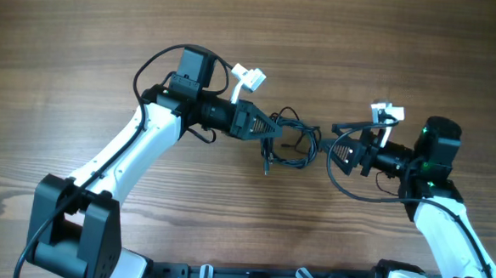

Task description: Untangle cables

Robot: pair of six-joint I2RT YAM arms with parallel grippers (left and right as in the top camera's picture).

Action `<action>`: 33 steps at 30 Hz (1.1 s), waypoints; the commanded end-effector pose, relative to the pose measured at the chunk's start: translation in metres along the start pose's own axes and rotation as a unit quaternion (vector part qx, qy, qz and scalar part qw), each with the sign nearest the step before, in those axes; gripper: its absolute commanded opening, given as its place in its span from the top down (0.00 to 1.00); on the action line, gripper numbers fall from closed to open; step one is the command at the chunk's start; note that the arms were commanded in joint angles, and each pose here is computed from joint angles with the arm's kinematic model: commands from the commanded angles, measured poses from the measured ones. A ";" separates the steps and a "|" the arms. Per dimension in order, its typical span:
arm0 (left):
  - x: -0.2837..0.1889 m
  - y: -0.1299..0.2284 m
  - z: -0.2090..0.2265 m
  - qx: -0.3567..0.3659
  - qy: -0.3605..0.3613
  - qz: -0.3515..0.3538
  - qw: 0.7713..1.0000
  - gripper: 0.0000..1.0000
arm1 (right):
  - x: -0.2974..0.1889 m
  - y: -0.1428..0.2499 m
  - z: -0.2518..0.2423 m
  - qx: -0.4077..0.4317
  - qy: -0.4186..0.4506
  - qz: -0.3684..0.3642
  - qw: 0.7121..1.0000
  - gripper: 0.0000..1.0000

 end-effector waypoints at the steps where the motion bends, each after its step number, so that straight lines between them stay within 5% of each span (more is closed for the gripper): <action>1: 0.008 0.002 -0.004 0.031 0.003 0.011 0.999 0.96 | 0.008 -0.001 0.010 -0.081 -0.025 0.007 0.996 0.00; 8: 0.025 0.019 0.013 0.017 -0.074 0.046 0.996 0.96 | 0.024 -0.011 0.028 -0.118 -0.043 -0.001 0.992 0.04; 14: 0.024 0.020 0.017 0.032 -0.085 0.048 0.995 0.96 | 0.050 0.022 0.006 -0.122 0.046 0.049 0.990 0.23; 19: 0.020 0.020 0.019 0.038 -0.088 0.047 0.994 0.96 | 0.050 0.030 0.011 -0.091 0.027 0.064 0.993 0.92; 21: 0.020 0.020 0.019 0.038 -0.088 0.047 0.994 0.93 | 0.050 0.029 0.011 -0.060 0.029 0.062 0.996 0.95; 25: 0.017 0.012 0.021 0.052 -0.089 0.033 0.994 0.58 | 0.048 0.019 -0.008 0.064 0.099 0.023 0.993 0.95; 28: 0.013 0.005 0.023 0.040 -0.092 0.018 0.995 0.38 | 0.042 0.007 -0.032 0.176 0.174 -0.040 0.968 0.95; 30: 0.013 0.002 0.023 0.044 -0.092 0.014 0.995 0.16 | 0.039 0.002 -0.038 0.224 0.189 -0.066 0.954 0.96; 33: 0.013 0.000 0.024 0.049 -0.098 0.011 0.994 0.00 | 0.037 0.000 -0.043 0.265 0.202 -0.088 0.939 0.96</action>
Point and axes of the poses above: each gripper's point midway between its finger pads, its own x axis out along the fingers, its own z axis along the line the jaws close on, y = z × x, the point moved 2 cm from there along -x, back along the fingers, and after that the axes turned 7 degrees about x, right-handed, at the moved point
